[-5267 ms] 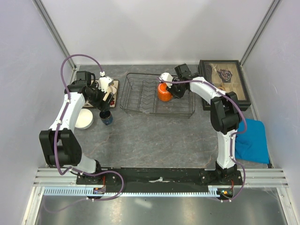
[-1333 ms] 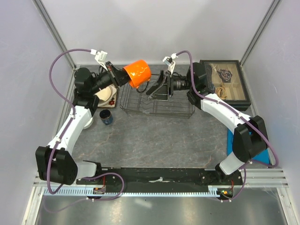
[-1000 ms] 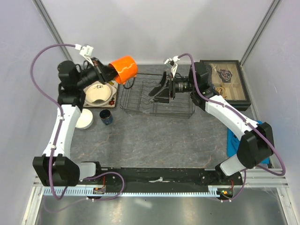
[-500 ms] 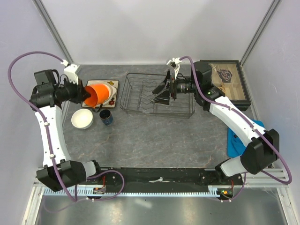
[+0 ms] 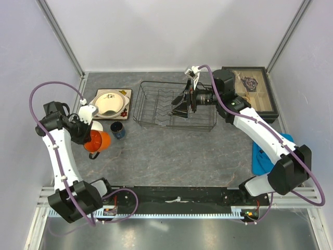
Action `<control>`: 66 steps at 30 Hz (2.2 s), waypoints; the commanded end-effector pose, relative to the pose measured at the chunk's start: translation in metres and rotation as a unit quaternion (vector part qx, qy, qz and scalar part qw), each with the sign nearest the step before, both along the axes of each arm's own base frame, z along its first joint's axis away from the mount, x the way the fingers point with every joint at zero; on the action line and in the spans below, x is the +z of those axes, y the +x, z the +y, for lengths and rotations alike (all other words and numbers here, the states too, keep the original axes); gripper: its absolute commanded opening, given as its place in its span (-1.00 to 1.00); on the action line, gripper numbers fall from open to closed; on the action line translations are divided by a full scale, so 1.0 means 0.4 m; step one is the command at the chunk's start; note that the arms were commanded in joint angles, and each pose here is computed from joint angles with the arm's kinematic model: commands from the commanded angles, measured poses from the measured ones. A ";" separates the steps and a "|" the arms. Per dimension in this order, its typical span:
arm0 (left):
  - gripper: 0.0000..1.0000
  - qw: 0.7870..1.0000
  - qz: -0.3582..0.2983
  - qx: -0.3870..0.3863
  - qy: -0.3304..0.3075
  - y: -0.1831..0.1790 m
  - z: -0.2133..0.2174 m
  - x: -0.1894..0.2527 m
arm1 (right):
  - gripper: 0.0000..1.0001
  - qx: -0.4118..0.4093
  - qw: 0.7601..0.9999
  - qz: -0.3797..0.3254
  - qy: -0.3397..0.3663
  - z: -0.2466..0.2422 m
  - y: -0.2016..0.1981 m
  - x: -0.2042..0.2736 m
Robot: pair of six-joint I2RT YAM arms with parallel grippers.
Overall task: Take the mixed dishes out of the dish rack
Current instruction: Place the cup at the center of the board.
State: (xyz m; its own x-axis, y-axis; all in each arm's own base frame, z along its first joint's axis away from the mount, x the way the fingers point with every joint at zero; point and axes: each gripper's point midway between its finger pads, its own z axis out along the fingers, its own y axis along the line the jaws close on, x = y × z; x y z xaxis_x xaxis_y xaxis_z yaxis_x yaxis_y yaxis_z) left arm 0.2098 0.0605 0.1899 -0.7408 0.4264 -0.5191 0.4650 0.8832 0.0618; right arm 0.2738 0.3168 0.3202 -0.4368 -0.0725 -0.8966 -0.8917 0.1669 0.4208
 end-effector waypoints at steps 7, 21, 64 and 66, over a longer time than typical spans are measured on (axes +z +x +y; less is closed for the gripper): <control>-0.97 0.996 0.055 -0.023 0.065 -0.035 0.078 -0.115 | 0.82 -0.003 0.998 -0.052 0.018 -0.004 -0.003 0.081; -0.97 0.985 0.110 -0.005 0.131 -0.044 0.191 -0.210 | 0.84 -0.006 0.999 -0.050 0.011 -0.003 0.004 0.066; -0.53 0.977 0.173 0.007 0.125 -0.009 0.272 -0.292 | 0.91 -0.014 0.998 -0.061 0.004 -0.013 0.003 0.059; -0.47 0.977 0.172 0.007 0.124 -0.012 0.269 -0.293 | 0.92 -0.013 0.998 -0.061 0.004 -0.013 0.001 0.059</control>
State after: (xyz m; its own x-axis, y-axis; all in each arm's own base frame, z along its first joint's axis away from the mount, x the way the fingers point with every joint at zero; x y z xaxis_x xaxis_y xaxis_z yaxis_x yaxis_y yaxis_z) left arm 0.1956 0.1598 0.0582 -0.8757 0.4736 -0.0938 0.4696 0.8807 0.0628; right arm 0.2783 0.3142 0.3143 -0.4206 -0.0891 -0.9028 -0.8954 0.2011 0.3973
